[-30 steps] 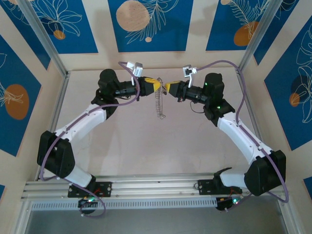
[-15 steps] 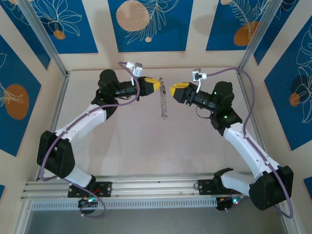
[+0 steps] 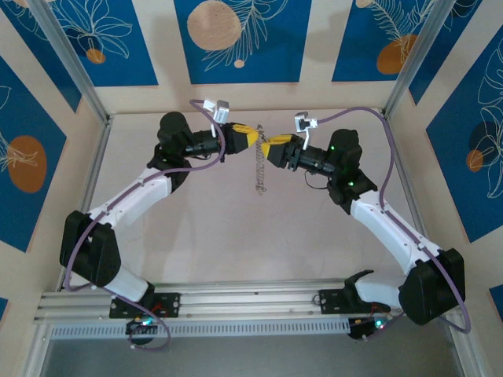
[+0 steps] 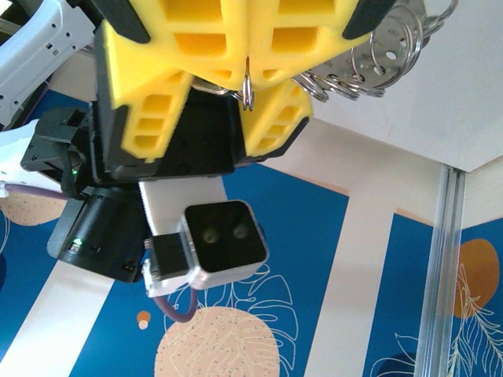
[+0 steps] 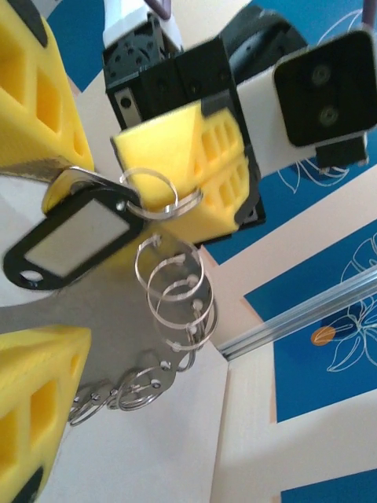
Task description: Put the keys on the keyring
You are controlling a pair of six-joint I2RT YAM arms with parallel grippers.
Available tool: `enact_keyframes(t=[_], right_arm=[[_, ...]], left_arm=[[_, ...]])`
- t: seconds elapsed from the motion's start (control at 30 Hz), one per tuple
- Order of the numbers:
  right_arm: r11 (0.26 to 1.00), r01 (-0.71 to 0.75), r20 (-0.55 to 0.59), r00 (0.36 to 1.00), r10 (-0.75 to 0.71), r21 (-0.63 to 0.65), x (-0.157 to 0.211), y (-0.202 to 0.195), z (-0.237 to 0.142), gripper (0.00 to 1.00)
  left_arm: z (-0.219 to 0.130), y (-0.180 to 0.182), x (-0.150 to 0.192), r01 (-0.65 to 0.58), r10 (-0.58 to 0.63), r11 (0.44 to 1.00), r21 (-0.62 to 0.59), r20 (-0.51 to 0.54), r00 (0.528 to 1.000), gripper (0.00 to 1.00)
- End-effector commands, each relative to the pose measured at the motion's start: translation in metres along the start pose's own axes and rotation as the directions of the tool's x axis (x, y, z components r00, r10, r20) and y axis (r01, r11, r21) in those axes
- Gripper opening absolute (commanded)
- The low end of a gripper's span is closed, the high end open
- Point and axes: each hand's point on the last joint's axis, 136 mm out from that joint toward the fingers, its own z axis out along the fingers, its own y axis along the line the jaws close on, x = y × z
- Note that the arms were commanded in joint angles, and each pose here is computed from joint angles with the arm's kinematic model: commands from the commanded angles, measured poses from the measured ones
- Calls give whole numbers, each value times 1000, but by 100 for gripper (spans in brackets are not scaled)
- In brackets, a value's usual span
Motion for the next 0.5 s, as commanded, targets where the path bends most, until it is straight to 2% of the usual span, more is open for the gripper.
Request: enact_keyframes(t=[0.0,0.17,0.27,0.47], right_arm=[[999,53,36,998,-53,-12,-14,8,2,43],[998,58,29,998,-57,-33,-10,11,2,12],[998,55,17,998,-55,-32,-7,11,1,0],[999,44,-2,999,-44,-23,4,7,-1,0]], left_arm=[[-1,-16,-15,-55,53,998,37,41,998,0],[-2,-14,-14,-42,41,999,25,50,998,0],[-4,-13,-15,-53,53,999,4,68,996,0],[-5,-14,-21,-62,61,998,6,99,993,0]])
